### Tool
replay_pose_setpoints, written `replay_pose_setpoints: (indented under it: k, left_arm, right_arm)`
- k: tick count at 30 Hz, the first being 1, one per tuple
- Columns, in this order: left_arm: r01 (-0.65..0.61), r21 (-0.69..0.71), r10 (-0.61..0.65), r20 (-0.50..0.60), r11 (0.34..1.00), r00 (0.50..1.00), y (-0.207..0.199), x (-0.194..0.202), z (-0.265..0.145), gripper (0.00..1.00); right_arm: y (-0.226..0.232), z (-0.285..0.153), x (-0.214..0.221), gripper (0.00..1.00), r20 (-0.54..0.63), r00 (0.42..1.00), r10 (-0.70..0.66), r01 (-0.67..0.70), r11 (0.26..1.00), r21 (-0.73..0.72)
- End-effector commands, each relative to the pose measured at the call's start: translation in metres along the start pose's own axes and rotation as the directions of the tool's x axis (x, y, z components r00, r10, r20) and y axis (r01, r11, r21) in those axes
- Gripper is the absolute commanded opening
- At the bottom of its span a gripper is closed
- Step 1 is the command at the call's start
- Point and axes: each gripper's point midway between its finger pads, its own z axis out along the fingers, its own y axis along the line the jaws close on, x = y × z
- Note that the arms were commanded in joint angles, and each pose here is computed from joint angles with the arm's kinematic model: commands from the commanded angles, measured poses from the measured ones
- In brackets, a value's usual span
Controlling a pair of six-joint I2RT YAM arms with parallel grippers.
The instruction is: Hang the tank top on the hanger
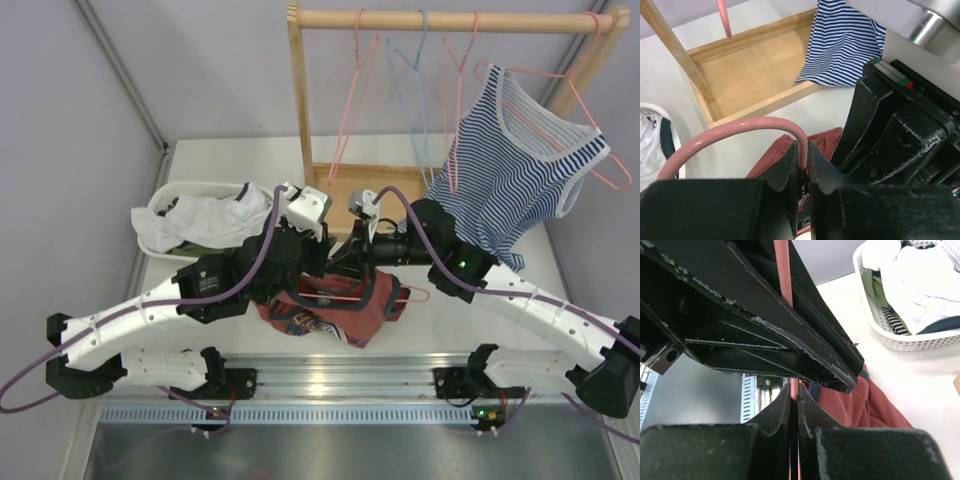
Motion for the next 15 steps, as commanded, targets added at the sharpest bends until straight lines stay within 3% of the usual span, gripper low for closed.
replay_pose_setpoints:
  k: [1, 2, 6, 9, 11, 15]
  left_arm:
    - [0.053, 0.013, -0.054, 0.086, 0.999, 0.995, -0.004, -0.030, -0.003, 0.00]
    - [0.053, 0.016, -0.054, 0.087, 0.998, 0.995, -0.005, -0.031, -0.004, 0.00]
    - [0.043, 0.037, -0.046, 0.085, 0.998, 0.995, -0.011, -0.032, -0.004, 0.00]
    - [0.033, 0.047, -0.037, 0.085, 0.998, 0.996, -0.013, -0.031, -0.004, 0.00]
    - [0.026, 0.049, -0.030, 0.083, 0.998, 0.996, -0.014, -0.031, -0.005, 0.00]
    - [0.022, 0.040, -0.025, 0.081, 0.999, 0.996, -0.012, -0.029, -0.005, 0.00]
  right_arm:
    - [0.029, -0.007, -0.028, 0.00, 0.096, 0.993, -0.065, 0.074, 0.993, -0.089]
    - [0.031, -0.008, -0.028, 0.00, 0.093, 0.994, -0.064, 0.073, 0.993, -0.097]
    - [0.034, -0.007, -0.026, 0.25, 0.066, 0.994, -0.084, 0.092, 0.988, -0.127]
    - [0.042, -0.008, -0.027, 0.35, 0.042, 0.995, -0.090, 0.096, 0.980, -0.175]
    - [0.045, -0.009, -0.032, 0.36, 0.041, 0.994, -0.103, 0.109, 0.976, -0.187]
    - [0.046, -0.010, -0.028, 0.22, 0.010, 0.995, -0.103, 0.103, 0.975, -0.198]
